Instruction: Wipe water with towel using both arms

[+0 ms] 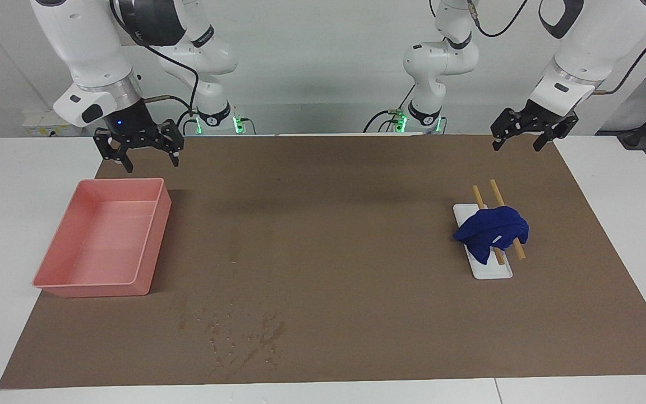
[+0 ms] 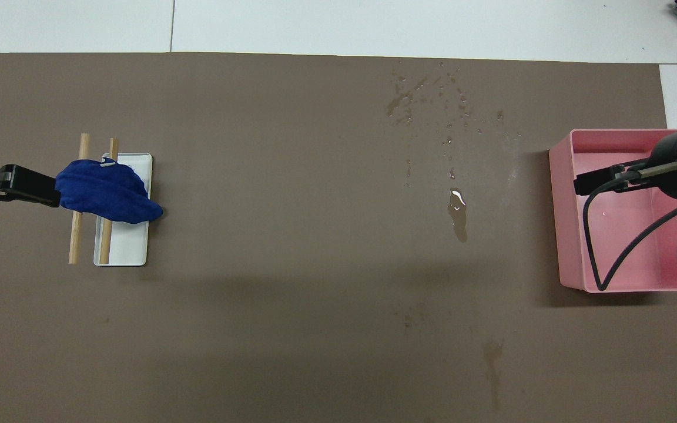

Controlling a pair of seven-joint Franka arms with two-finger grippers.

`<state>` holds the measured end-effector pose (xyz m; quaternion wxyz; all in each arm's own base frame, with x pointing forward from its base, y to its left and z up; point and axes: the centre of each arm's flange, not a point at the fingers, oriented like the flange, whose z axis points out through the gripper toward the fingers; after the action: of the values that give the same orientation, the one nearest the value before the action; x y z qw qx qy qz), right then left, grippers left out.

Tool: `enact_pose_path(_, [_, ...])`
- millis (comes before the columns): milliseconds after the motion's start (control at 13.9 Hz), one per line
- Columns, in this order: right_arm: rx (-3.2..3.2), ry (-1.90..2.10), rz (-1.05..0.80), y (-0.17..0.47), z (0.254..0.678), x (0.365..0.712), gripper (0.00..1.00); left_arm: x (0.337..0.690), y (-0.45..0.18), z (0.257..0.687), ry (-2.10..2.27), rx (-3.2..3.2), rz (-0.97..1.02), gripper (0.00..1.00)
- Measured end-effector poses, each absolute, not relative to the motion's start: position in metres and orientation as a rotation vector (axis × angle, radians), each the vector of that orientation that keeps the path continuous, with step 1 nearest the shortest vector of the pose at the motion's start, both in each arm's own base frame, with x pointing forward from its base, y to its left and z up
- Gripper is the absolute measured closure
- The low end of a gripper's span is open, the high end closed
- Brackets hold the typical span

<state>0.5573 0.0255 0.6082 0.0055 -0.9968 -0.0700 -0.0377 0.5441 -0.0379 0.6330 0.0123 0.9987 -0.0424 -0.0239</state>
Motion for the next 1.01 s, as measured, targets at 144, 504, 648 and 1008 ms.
enact_pose_path(144, [-3.121,-0.219,-0.118,0.026,0.608,0.557,0.00,0.544,-0.038,0.634,-0.132,3.113,-0.073,0.00])
enact_pose_path(504, [-3.121,-0.219,-0.118,0.025,0.608,0.557,0.00,0.543,-0.036,0.635,-0.128,3.114,-0.068,0.00])
enact_pose_path(648, [-3.121,-0.219,-0.118,0.025,0.608,0.557,0.00,0.545,-0.036,0.631,-0.125,3.114,-0.024,0.00])
enact_pose_path(1008, [-3.121,-0.219,-0.118,0.025,0.608,0.557,0.00,0.557,-0.019,0.568,-0.078,3.127,0.265,0.00])
